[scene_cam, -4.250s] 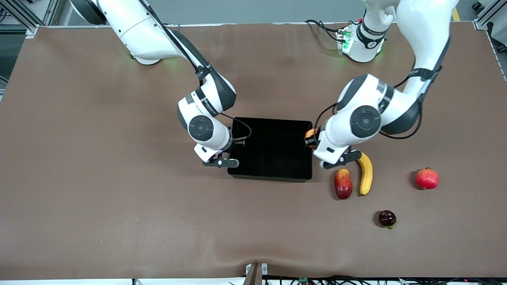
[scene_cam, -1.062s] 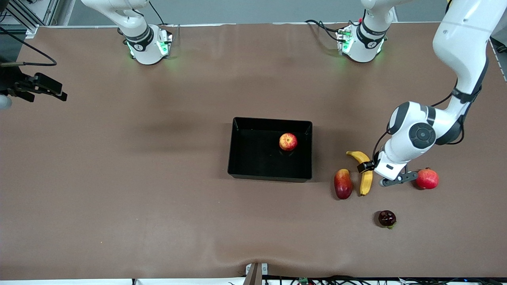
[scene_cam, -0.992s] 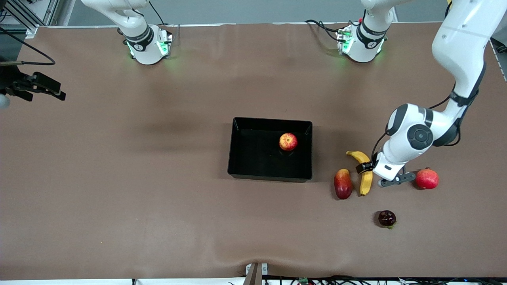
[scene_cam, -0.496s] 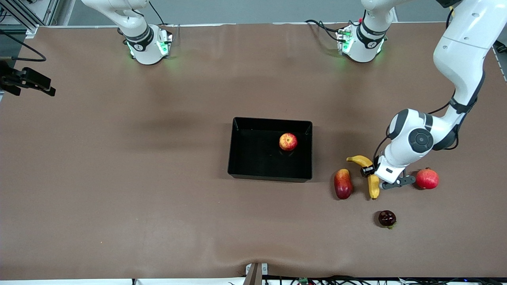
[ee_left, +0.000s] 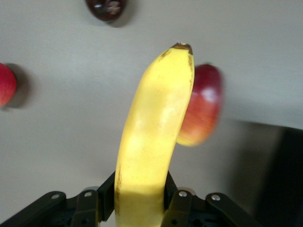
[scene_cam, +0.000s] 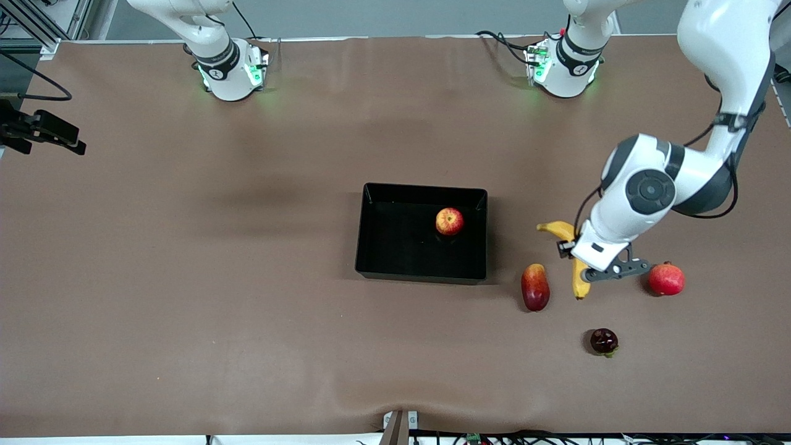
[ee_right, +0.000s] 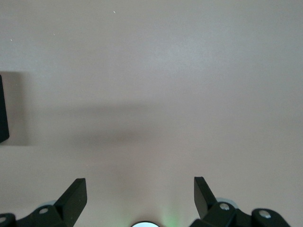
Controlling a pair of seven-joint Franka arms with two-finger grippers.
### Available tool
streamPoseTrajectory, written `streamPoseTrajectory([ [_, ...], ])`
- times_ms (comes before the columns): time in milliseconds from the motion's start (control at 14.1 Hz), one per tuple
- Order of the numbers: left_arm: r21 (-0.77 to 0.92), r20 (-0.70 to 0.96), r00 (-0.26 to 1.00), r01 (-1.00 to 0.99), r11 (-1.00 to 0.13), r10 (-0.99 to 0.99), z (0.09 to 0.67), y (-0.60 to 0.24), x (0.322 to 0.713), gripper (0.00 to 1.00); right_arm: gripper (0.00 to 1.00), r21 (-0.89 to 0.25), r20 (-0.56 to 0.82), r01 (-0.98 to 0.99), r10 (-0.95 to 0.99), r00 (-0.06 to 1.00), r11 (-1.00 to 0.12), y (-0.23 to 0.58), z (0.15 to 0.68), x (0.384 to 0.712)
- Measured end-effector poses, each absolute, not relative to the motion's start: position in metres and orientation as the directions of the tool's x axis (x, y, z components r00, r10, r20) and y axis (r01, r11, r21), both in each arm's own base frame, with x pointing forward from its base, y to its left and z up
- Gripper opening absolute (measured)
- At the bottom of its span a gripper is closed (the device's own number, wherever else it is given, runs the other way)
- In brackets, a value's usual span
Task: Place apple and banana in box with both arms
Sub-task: 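Carry the banana over the black box with the left gripper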
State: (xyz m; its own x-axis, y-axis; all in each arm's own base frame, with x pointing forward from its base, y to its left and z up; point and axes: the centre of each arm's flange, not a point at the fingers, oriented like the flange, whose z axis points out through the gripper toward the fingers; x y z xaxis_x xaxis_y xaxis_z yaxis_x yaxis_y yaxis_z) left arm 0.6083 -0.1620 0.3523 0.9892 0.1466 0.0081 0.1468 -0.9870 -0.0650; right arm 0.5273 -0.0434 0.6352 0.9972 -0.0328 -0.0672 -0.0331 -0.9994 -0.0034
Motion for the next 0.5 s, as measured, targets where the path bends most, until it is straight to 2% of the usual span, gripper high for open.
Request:
streamPoseTrajectory([
  [212,0.008,0.003,0.977,0.213,-0.977,0.213,0.392,-0.218,0.606,0.38,1.0,-0.003,-0.054,-0.034,-0.034,0.998,-0.999,-0.044,0.64,0.528],
  [496,0.056,-0.058,0.952,0.302,-0.952,0.299,0.368,-0.318,0.59,0.38,1.0,-0.003,-0.056,-0.033,-0.033,0.998,-0.999,-0.044,0.639,0.529],
])
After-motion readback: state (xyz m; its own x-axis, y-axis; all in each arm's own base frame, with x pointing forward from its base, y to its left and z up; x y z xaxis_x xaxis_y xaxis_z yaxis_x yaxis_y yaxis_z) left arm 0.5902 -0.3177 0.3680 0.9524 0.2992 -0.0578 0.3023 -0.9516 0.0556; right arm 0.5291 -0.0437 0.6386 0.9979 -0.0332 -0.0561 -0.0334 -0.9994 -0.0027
